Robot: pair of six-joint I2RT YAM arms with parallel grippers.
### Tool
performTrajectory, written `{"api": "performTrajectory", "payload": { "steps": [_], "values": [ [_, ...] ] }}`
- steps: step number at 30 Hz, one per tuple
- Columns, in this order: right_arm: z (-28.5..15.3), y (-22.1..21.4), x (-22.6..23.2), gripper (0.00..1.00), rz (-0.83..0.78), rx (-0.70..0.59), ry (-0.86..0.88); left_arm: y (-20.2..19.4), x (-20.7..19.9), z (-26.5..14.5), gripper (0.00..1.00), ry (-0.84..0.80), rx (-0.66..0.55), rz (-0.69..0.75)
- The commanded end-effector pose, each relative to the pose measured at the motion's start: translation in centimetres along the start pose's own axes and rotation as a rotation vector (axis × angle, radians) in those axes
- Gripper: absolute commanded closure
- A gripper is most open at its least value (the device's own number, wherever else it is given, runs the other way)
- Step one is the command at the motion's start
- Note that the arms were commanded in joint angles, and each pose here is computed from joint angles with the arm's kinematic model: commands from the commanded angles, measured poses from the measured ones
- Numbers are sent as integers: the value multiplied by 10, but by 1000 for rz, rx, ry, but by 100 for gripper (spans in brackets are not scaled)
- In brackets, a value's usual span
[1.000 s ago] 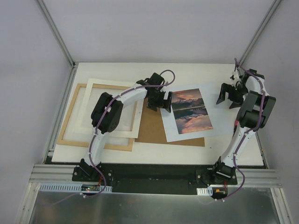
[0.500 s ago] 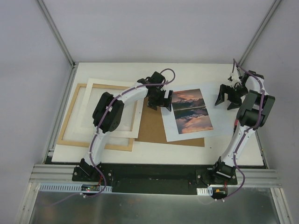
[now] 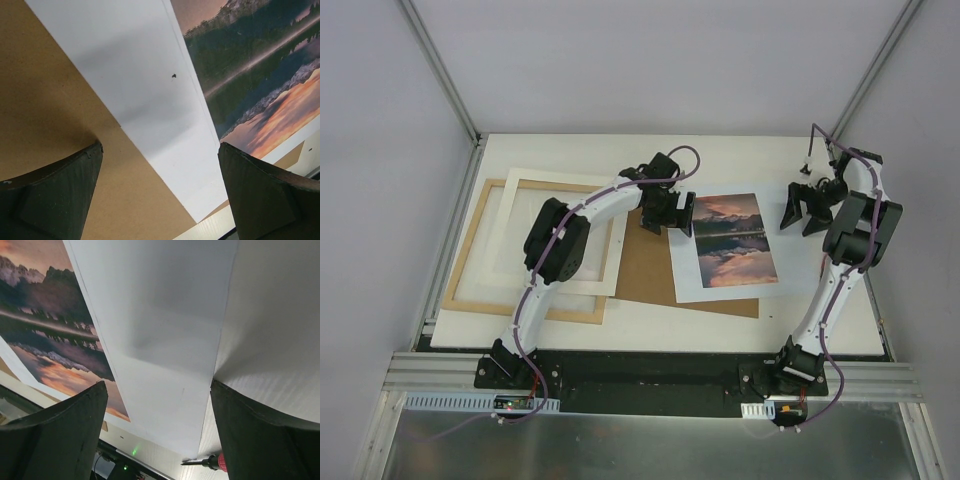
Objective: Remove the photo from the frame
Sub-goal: Adjust the photo in the photo frame.
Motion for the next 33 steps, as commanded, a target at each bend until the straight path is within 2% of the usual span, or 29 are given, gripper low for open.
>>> {"api": "performTrajectory", "payload": {
  "steps": [1, 14, 17, 20, 23, 28, 33],
  "values": [
    [-4, -7, 30, 16, -64, 28, 127, -25, 9, 23, 1, 46, 84, -43],
    [-21, -4, 63, 21, -20, -41, 331, -34, -1, 23, 1, 22, 109, -40],
    [-15, -10, 43, 20, 12, -4, 199, -36, 0, 24, 1, 27, 113, -37],
    [-15, -13, 17, 18, 17, -27, 35, -35, 1, 23, 1, 34, 105, -33],
    [-18, -14, 1, 17, 26, -25, -53, -34, 0, 22, 1, 34, 102, -32],
    [-16, -18, -12, 17, 55, -10, -79, -34, -1, 22, 1, 30, 101, -33],
    [-30, -10, 5, 17, 74, -103, 43, -34, 0, 23, 1, 31, 103, -31]
  ]
}}
Point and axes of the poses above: each gripper's point midway between its finger pads, its own z axis out along the fingers, its own x axis along the line the jaws close on, y = z × x, the point moved 1 cm from there along -z, back along the fingers, and after that the axes turned 7 degrees about -z, right-handed, at the moved point
